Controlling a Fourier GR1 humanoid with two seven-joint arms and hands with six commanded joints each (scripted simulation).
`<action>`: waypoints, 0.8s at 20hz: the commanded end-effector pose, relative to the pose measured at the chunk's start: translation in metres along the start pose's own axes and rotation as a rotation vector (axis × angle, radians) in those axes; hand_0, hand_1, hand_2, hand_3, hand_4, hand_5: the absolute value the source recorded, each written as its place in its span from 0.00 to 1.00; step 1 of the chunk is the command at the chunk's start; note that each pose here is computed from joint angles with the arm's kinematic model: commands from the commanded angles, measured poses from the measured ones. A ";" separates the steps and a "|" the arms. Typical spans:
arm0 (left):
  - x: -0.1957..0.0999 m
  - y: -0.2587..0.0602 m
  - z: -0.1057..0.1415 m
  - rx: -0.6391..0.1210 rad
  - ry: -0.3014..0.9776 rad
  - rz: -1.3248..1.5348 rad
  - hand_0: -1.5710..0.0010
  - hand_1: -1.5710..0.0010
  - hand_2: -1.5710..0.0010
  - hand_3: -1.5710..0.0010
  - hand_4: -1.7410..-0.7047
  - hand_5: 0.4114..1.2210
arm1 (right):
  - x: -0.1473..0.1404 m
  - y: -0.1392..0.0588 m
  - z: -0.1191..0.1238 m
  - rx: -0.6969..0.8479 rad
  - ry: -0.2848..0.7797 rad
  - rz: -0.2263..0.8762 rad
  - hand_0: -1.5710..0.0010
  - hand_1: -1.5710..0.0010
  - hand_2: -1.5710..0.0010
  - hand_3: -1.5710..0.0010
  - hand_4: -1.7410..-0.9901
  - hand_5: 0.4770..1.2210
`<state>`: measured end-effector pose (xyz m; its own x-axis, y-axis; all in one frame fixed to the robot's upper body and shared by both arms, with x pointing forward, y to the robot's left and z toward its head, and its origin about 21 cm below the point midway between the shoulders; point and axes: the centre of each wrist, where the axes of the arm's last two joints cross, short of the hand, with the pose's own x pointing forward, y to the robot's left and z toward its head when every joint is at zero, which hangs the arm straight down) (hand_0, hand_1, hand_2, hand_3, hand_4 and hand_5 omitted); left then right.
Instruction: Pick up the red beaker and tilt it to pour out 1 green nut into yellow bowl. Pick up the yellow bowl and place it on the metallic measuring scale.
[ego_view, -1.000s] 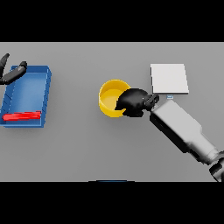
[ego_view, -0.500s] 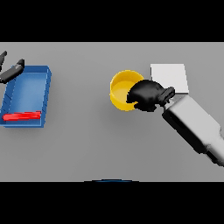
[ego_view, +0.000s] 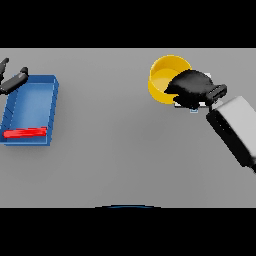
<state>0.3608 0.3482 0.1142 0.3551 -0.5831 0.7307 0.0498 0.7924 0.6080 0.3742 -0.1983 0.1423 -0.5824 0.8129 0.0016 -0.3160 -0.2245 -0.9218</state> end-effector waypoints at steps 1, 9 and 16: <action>-0.003 0.000 0.001 0.001 0.009 -0.003 1.00 1.00 1.00 1.00 0.87 0.40 | -0.008 0.002 -0.001 -0.008 0.011 -0.001 0.01 0.00 0.02 0.27 0.00 1.00; 0.000 0.000 0.010 0.005 0.032 0.007 1.00 1.00 1.00 1.00 0.85 0.44 | -0.065 0.013 -0.003 -0.032 0.166 -0.065 0.00 0.00 0.02 0.26 0.00 1.00; 0.002 -0.002 0.006 0.007 0.055 -0.015 1.00 1.00 1.00 1.00 0.85 0.49 | -0.086 0.044 -0.014 -0.010 0.220 -0.126 0.00 0.00 0.11 0.15 0.00 1.00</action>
<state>0.3555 0.3439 0.1165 0.4061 -0.5837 0.7031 0.0496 0.7824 0.6208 0.4207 -0.2710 0.0957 -0.3595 0.9326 0.0330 -0.3686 -0.1094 -0.9231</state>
